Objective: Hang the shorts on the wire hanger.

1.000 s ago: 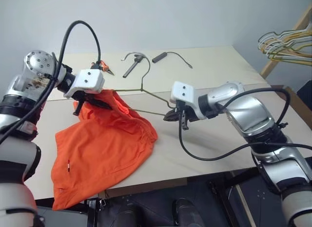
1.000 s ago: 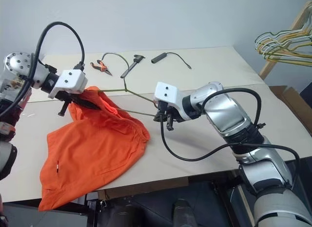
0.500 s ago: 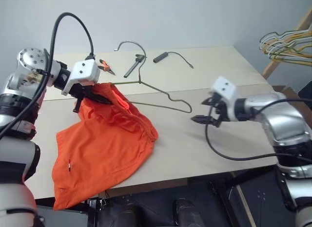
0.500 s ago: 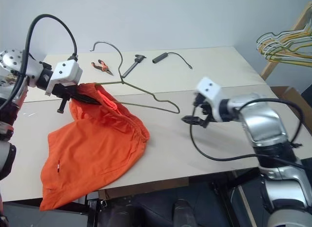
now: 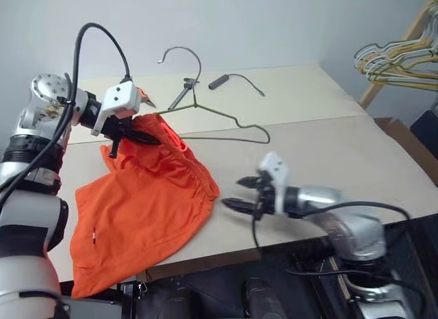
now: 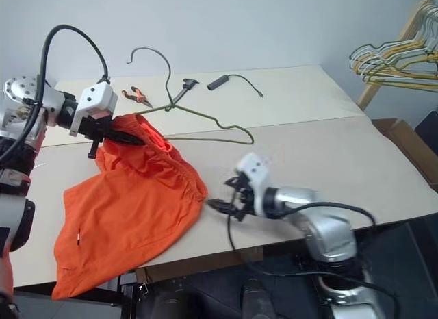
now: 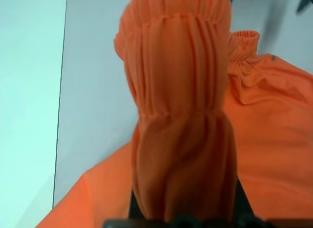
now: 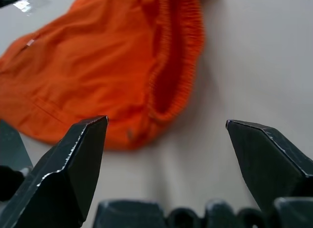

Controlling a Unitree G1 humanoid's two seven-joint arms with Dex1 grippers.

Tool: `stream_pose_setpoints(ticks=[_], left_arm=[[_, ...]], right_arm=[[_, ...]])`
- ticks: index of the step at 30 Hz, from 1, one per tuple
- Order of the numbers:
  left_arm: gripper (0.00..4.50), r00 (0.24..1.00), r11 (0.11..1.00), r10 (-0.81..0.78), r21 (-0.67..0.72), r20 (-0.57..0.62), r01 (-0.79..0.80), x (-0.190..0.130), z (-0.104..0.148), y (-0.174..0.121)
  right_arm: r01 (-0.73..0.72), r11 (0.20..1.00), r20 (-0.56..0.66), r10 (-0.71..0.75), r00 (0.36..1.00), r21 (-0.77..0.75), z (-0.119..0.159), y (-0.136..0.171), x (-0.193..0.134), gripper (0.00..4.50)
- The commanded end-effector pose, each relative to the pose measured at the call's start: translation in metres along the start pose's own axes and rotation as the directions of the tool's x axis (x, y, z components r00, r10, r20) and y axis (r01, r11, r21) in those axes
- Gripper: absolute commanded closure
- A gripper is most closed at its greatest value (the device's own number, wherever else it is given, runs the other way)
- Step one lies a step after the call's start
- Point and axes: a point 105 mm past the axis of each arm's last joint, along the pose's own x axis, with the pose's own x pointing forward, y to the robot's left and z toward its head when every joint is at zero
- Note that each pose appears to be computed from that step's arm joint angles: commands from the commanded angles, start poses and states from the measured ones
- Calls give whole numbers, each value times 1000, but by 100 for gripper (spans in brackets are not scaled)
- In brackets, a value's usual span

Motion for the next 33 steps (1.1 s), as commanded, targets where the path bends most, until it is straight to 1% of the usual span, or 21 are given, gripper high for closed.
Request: stream_pose_setpoints(ticks=[1, 2, 6, 7, 8, 9, 10, 15, 17, 19, 23, 25, 27, 29, 31, 33], left_arm=[[450, 999, 998, 43, 36, 27, -44, -13, 13, 5], [450, 999, 998, 43, 37, 28, -44, -13, 13, 5], [450, 999, 998, 46, 37, 29, -47, -14, 12, 4], [450, 998, 998, 49, 36, 30, -50, -15, 11, 4], [450, 998, 998, 50, 35, 32, -52, -15, 11, 4], [450, 998, 998, 52, 34, 34, -53, -16, 11, 3], [450, 998, 998, 52, 33, 36, -54, -16, 11, 3], [450, 997, 998, 56, 20, 47, -57, -16, 7, -1], [450, 997, 998, 58, 10, 55, -59, -16, 5, -3], [450, 996, 998, 60, 4, 61, -60, -17, 3, -5], [450, 996, 998, 51, -28, 77, -49, -21, -1, -14], [450, 997, 999, 36, -14, 74, -35, -24, -5, -22], [450, 999, 1000, 28, -7, 46, -28, -28, -14, -30], [450, 999, 1000, 15, -3, 37, -15, -30, -18, -37], [450, 999, 1000, 3, -11, 35, -2, -31, -21, -42], [450, 1000, 1000, -4, -4, -12, 4, -29, -32, -45]], right_arm=[[37, 999, 0, -37, 999, 13, 2, -2, 18, 3], [33, 999, 8, -33, 999, 37, 4, -1, 22, 3], [33, 997, 8, -33, 999, 72, 3, -3, 25, 78], [31, 996, 14, -32, 999, 83, 3, -4, 23, 122], [29, 995, 20, -31, 999, 94, 3, -5, 21, 149], [28, 994, 24, -31, 999, 103, 3, -6, 19, 193], [27, 994, 28, -31, 999, 107, 3, -8, 16, 217], [21, 992, 55, -28, 998, 121, 5, -11, 5, 390], [24, 990, 76, -35, 996, 137, 10, -15, -1, 445], [32, 990, 84, -44, 995, 136, 12, -19, -6, 448], [102, 990, 41, -107, 993, 97, 8, -43, -30, 448], [144, 986, 12, -145, 989, 89, 7, -60, -46, 448], [179, 982, -8, -179, 984, 66, 11, -77, -67, 448], [196, 980, -21, -195, 981, 47, 15, -86, -80, 448], [209, 977, -36, -208, 977, 28, 17, -93, -87, 448], [223, 975, -47, -223, 974, -3, 22, -100, -95, 448]])
